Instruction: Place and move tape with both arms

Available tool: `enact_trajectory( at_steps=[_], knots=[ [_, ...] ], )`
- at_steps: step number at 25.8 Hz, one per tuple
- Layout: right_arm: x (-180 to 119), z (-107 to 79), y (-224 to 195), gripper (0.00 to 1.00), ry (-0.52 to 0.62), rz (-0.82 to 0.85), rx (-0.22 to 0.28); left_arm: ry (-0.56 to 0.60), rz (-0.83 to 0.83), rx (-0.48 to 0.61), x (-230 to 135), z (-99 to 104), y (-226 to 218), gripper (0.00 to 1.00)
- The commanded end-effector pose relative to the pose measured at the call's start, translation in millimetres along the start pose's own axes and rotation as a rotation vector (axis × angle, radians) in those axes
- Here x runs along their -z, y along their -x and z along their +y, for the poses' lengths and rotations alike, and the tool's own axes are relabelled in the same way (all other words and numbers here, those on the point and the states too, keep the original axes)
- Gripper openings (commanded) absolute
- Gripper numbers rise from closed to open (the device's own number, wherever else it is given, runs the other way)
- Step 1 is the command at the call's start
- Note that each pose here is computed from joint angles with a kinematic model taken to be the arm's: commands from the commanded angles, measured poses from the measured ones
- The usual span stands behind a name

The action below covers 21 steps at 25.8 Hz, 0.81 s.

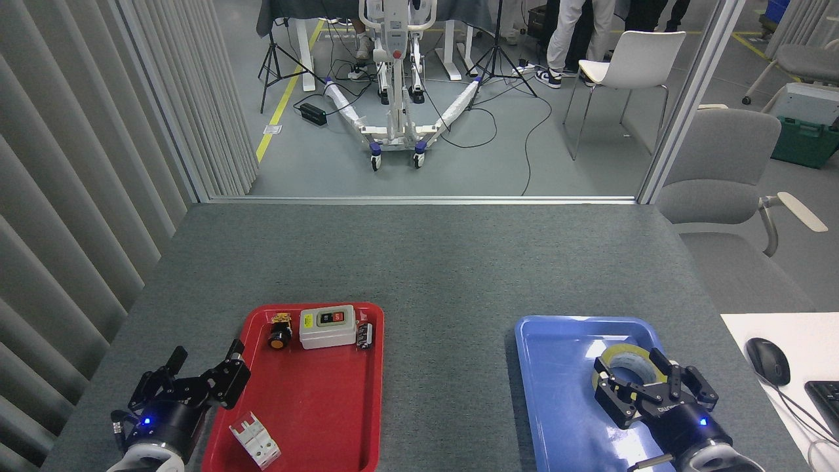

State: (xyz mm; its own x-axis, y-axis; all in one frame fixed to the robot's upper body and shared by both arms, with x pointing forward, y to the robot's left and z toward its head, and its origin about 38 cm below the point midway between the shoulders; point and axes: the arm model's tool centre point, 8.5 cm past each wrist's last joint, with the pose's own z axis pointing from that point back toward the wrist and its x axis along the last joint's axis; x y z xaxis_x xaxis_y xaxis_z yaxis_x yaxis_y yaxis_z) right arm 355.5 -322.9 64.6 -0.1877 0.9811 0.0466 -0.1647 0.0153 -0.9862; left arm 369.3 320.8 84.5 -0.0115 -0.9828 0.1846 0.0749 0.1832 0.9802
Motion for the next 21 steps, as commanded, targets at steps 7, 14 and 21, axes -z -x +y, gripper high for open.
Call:
enact_trajectory(
  at_steps=[7, 14, 21],
  knots=[
    [-26, 19.2, -6, 0.99, 0.186, 0.188, 0.039, -0.066, -0.144, 0.018, 7, 11, -18, 0.99],
    [-29, 20.0, -9, 1.00, 0.226, 0.192, 0.014, -0.123, -0.221, 0.033, 2, 5, -17, 1.00],
    [-28, 22.7, -14, 1.00, 0.224, 0.189, 0.030, -0.134, -0.250, 0.067, -5, -4, -17, 1.00]
  ],
)
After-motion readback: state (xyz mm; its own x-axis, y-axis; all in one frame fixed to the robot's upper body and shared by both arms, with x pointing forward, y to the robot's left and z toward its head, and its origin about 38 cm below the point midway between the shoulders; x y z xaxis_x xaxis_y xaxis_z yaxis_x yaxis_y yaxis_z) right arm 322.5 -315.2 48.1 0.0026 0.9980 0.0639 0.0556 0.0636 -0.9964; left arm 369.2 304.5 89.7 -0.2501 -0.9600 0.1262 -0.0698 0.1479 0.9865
